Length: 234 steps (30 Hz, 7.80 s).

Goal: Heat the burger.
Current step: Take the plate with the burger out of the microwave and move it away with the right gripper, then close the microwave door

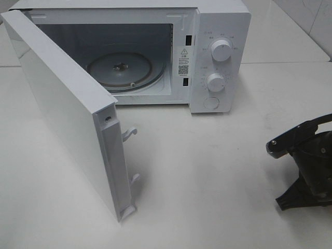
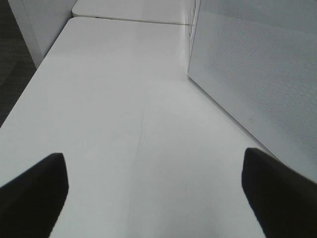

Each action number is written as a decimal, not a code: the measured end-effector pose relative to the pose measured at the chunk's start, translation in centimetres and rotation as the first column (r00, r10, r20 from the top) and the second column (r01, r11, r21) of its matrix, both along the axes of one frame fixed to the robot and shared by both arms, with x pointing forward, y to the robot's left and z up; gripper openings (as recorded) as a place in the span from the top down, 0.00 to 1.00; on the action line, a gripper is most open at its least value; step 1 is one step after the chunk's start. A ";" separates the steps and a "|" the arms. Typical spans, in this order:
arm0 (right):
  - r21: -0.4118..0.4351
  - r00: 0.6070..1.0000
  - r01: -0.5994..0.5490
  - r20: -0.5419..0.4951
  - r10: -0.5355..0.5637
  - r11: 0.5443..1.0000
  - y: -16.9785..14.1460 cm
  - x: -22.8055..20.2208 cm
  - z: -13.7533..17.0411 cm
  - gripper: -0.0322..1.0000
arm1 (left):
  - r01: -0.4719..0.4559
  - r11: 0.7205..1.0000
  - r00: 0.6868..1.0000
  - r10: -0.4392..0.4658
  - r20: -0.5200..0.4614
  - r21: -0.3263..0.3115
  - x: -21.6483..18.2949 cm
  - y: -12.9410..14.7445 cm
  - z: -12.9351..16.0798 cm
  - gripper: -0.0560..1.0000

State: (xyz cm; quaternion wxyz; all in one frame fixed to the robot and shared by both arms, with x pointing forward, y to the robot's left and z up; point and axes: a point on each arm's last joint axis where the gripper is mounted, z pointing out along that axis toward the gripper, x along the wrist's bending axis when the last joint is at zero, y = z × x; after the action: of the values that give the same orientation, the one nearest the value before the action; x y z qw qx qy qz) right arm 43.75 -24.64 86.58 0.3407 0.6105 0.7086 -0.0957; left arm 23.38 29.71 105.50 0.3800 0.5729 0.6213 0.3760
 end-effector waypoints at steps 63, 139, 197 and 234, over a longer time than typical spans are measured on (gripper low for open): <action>0.540 0.946 -0.320 0.140 0.292 0.779 -0.4 -8.9 18.2 0.24 | 0.000 1.000 1.000 0.000 0.000 0.000 0.0 0.0 0.0 0.13; 0.518 0.794 -0.384 0.608 -0.013 0.765 -5.9 -20.8 18.3 0.24 | 0.000 1.000 1.000 0.000 0.000 0.000 0.0 0.0 0.0 0.13; 0.518 0.794 -0.384 0.608 -0.013 0.765 -5.9 -20.8 18.3 0.24 | -0.048 0.999 0.976 0.050 0.212 -0.016 11.4 1.3 -2.3 0.95; 0.518 0.794 -0.384 0.608 -0.013 0.765 -5.9 -20.8 18.3 0.24 | 0.269 0.961 0.940 -0.245 0.238 -0.070 21.0 -1.2 -9.6 0.95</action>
State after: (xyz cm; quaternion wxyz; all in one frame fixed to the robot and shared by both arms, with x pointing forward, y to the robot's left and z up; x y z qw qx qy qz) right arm 22.92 -30.57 104.83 0.3284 0.6091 0.6215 0.3672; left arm 44.39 28.54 95.85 0.5229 0.5824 0.5121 0.3539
